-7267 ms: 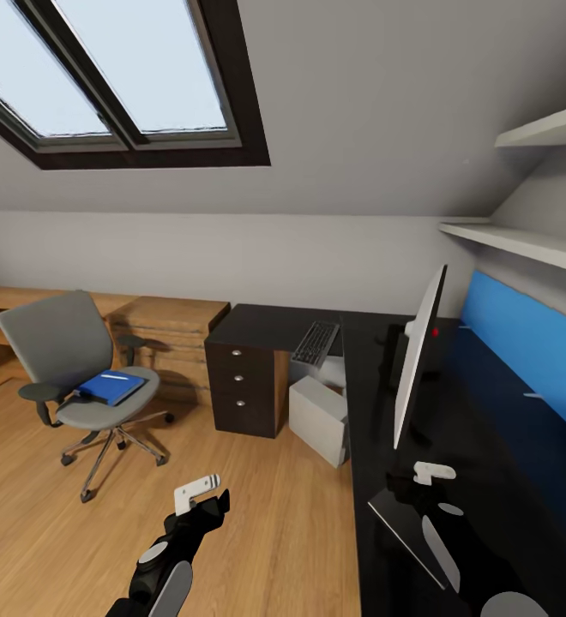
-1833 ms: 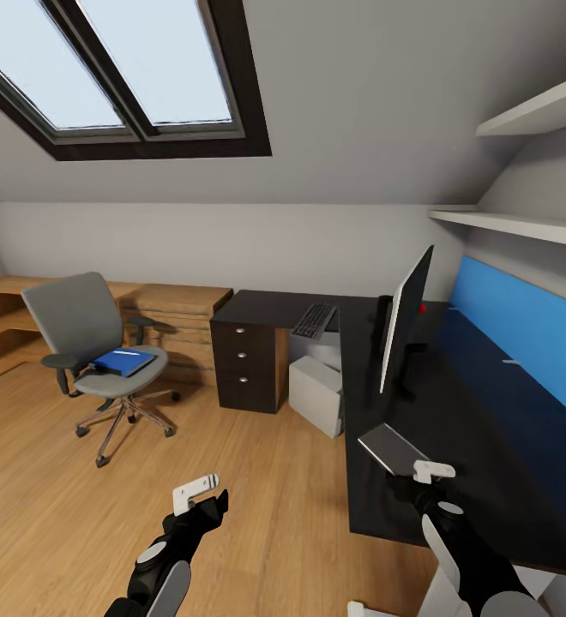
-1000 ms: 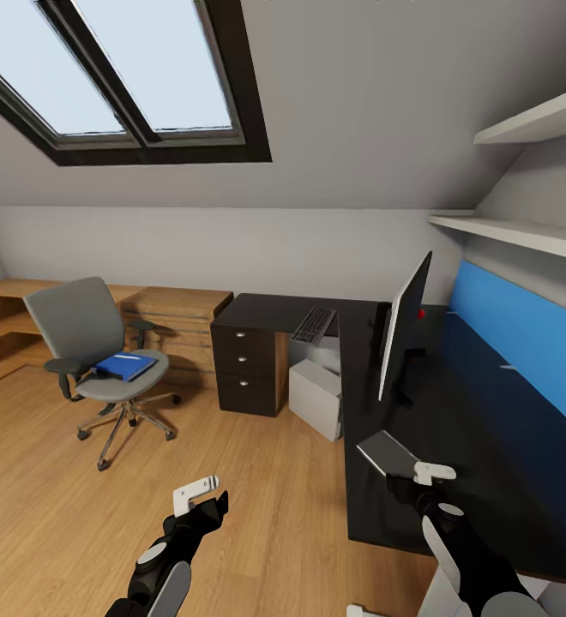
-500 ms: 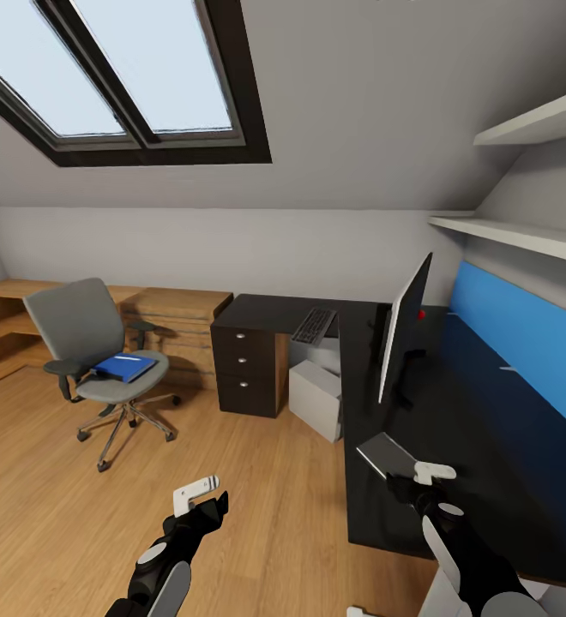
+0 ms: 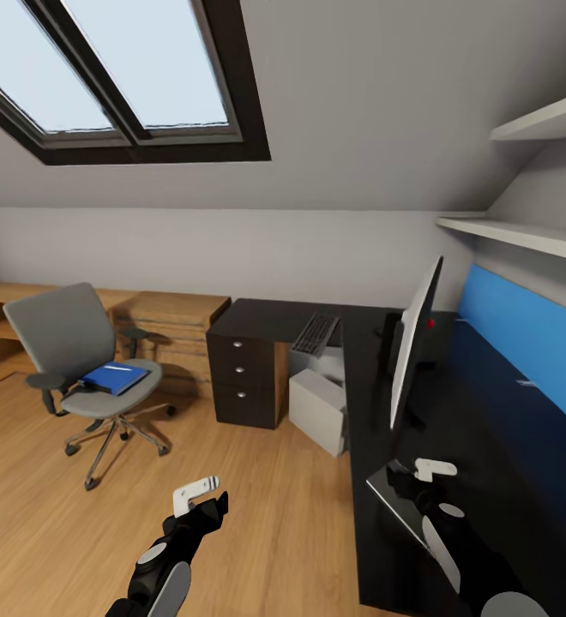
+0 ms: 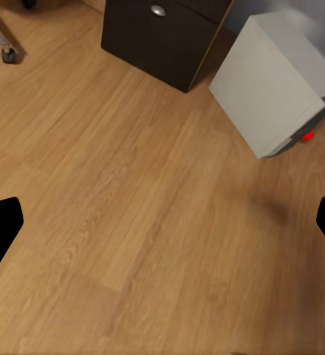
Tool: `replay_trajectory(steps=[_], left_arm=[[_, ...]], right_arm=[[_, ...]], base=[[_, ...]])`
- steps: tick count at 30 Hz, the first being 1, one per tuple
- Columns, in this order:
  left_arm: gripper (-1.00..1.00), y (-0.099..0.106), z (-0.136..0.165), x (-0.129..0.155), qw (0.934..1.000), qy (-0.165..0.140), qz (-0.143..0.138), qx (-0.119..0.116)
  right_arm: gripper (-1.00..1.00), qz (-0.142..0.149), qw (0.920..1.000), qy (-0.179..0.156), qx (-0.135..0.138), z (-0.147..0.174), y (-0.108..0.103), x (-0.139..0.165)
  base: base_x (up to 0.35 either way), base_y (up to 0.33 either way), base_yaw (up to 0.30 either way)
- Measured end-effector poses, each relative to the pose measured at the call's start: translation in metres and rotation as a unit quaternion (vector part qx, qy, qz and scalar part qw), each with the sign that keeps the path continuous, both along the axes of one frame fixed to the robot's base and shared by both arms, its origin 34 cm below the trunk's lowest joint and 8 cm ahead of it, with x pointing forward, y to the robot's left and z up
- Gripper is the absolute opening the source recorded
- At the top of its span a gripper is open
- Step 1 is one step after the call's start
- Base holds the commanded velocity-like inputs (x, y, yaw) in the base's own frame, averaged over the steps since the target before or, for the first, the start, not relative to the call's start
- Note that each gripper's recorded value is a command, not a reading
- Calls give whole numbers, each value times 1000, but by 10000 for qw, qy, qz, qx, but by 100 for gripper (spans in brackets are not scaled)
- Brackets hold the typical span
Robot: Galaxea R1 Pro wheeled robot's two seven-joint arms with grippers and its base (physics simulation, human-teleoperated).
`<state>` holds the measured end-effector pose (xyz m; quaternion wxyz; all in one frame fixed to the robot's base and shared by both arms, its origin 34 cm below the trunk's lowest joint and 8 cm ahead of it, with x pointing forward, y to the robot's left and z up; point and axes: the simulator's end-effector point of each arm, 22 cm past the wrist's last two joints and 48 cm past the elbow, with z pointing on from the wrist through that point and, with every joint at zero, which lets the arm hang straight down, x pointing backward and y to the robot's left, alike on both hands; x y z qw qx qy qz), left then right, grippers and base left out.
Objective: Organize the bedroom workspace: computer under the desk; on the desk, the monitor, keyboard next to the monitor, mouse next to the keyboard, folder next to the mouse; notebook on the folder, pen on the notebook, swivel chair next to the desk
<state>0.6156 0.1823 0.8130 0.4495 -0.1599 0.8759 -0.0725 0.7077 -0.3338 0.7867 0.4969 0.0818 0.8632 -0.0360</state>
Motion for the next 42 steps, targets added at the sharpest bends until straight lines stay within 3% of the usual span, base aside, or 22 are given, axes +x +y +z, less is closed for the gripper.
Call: replay_trajectory(steps=[42], left_arm=[[100, 0, 0, 0, 10000, 2, 1, 15]], right_arm=[[100, 17, 10000, 17, -5, -2, 1, 0]], base=[[73, 0, 0]])
